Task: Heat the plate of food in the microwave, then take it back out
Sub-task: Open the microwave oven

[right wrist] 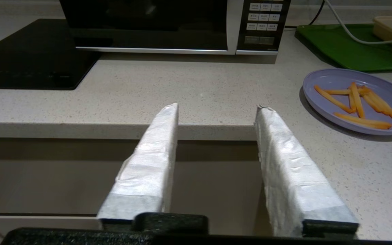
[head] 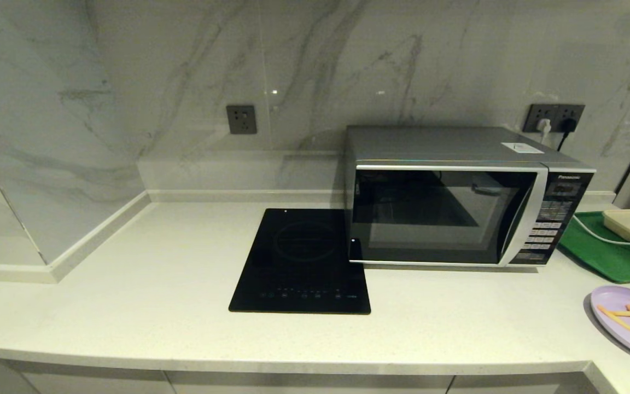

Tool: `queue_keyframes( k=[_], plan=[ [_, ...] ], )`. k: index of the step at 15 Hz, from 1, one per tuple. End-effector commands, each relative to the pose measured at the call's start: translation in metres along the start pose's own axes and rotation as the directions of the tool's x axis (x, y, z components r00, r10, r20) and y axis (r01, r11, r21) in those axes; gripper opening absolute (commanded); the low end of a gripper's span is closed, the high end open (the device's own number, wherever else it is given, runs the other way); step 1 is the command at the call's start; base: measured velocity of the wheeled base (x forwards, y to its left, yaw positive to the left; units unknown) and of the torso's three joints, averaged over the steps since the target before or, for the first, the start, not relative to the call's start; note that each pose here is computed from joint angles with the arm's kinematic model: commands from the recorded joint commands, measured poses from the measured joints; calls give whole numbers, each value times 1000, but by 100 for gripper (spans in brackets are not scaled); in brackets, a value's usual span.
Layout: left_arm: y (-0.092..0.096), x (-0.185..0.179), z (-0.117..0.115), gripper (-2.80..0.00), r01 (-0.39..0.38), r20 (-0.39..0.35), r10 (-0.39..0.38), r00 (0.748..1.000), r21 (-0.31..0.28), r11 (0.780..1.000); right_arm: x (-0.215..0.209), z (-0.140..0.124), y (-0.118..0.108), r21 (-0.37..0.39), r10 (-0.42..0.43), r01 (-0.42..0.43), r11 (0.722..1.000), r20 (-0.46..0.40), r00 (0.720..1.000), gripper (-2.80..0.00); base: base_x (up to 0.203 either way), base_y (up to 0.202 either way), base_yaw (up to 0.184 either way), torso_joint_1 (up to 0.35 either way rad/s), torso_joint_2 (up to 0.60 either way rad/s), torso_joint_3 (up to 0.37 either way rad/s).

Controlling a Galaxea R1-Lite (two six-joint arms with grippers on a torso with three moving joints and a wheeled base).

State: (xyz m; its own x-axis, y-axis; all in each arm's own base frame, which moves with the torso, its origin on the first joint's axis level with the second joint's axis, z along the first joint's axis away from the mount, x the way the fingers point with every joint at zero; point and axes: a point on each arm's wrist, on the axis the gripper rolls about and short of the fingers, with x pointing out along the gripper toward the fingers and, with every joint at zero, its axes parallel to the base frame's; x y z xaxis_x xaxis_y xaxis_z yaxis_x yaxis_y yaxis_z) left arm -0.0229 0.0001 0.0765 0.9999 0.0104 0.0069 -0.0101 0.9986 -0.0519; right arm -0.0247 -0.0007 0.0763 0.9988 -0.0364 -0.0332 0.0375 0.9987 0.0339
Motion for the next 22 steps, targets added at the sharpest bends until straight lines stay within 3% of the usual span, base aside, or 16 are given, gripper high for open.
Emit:
queue_keyframes(
  k=[1, 6, 8, 11, 13, 14, 16, 19, 22],
  plan=[
    [0, 0, 0, -280, -2, 1, 2, 1000, 0, 1000, 0, -1, 0, -6, 5, -5, 1000, -5, 1000, 0, 0, 0, 0, 0, 0, 0],
    [0, 0, 0, -280, 0, 1, 0, 1000, -2, 1000, -3, 11, 0, -21, 0, 0, 1000, 30, 1000, 0, 0, 0, 0, 0, 0, 0],
    [0, 0, 0, -280, 0, 1, 0, 1000, -2, 1000, -9, 59, 2, 49, 5, -9, 999, 75, 997, 0, 0, 0, 0, 0, 0, 0],
    [0, 0, 0, -280, 0, 1, 0, 1000, 0, 1000, 9, 145, 5, 120, 0, -9, 993, 72, 997, 0, 0, 0, 0, 0, 0, 0],
    [0, 0, 0, -280, -1, 1, 1, 1000, 0, 1000, 36, 183, 6, 100, -62, 59, 993, 31, 998, 0, 0, 0, 0, 0, 0, 0],
    [0, 0, 0, -280, 0, 1, 0, 1000, -2, 1000, 54, 196, 5, 68, -147, 147, 987, -13, 989, 0, 0, 0, 0, 0, 0, 0],
    [0, 0, 0, -280, 0, 1, 0, 1000, -1, 1000, 94, 219, 4, 5, -294, 296, 955, -80, 952, 0, 0, 0, 0, 0, 0, 0],
    [0, 0, 0, -280, 0, 1, 0, 1000, 0, 1000, 164, 254, 4, -54, -418, 414, 909, -126, 900, 0, 0, 0, 0, 0, 0, 0],
    [0, 0, 0, -280, 0, 1, 0, 1000, -2, 1000, 229, 244, 18, -180, -595, 568, 803, -184, 782, 0, 0, 0, 0, 0, 0, 0]
  ],
)
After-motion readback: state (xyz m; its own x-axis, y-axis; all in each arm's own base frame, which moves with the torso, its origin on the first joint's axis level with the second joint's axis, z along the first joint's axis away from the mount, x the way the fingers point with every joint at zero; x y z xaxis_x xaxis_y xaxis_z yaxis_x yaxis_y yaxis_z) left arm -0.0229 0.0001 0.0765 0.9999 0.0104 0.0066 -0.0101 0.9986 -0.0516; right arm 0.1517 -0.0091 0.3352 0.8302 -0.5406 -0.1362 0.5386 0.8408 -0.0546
